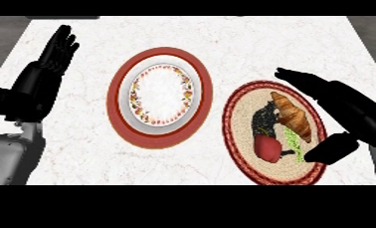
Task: Pick the croissant from the placemat and place it in the plate
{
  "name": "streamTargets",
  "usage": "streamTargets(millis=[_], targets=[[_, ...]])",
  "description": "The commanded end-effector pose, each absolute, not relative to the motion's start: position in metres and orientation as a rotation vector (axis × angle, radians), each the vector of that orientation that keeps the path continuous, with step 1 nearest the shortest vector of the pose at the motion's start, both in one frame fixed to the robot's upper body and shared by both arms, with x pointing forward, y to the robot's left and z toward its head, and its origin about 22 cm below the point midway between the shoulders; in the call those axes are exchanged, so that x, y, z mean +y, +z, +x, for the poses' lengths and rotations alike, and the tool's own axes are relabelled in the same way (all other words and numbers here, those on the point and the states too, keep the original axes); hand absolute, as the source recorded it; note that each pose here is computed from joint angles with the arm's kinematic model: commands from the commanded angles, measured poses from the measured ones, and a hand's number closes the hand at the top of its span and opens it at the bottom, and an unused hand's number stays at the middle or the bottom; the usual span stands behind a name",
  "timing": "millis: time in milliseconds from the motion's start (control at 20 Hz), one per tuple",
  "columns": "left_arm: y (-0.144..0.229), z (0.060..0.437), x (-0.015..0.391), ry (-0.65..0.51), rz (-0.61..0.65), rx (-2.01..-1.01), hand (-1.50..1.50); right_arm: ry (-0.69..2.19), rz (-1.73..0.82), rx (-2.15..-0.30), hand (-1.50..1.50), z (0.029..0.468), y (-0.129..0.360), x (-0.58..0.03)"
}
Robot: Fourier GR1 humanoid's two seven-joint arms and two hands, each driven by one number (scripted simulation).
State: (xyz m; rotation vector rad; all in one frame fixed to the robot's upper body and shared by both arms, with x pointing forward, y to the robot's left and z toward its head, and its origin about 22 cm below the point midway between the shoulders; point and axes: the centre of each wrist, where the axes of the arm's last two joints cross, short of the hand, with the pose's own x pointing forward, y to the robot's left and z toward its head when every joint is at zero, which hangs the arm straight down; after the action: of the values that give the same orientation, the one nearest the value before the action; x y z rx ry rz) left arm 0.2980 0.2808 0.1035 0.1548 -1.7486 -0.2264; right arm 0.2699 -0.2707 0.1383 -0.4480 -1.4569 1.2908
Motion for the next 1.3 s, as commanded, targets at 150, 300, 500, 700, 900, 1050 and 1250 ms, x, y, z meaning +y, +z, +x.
streamTargets(millis=[150,300,500,700,900,1050,1250], targets=[[0.107,0.295,0.266,-0.244,0.139,-1.734,0.0,1.517,-0.515,-1.087,-1.5,0.261,0.156,-0.25],[0.102,0.296,0.267,-0.228,0.136,-1.757,0.0,1.502,-0.512,-1.059,-1.5,0.262,0.139,-0.239],[0.104,0.294,0.301,-0.23,0.124,-1.745,0.0,1.499,-0.578,-1.033,-1.5,0.282,0.126,-0.249],[0.109,0.3,0.271,-0.226,0.118,-1.744,0.0,1.497,-0.683,-0.988,-1.5,0.284,0.113,-0.25],[0.101,0.3,0.282,-0.232,0.144,-1.746,0.0,1.51,-0.688,-0.883,-1.5,0.309,0.125,-0.261],[0.107,0.298,0.281,-0.236,0.116,-1.731,0.0,1.486,-0.697,-0.891,-1.5,0.304,0.104,-0.239],[0.101,0.305,0.277,-0.227,0.151,-1.745,0.0,1.49,-0.66,-0.881,-1.5,0.31,0.069,-0.282]])
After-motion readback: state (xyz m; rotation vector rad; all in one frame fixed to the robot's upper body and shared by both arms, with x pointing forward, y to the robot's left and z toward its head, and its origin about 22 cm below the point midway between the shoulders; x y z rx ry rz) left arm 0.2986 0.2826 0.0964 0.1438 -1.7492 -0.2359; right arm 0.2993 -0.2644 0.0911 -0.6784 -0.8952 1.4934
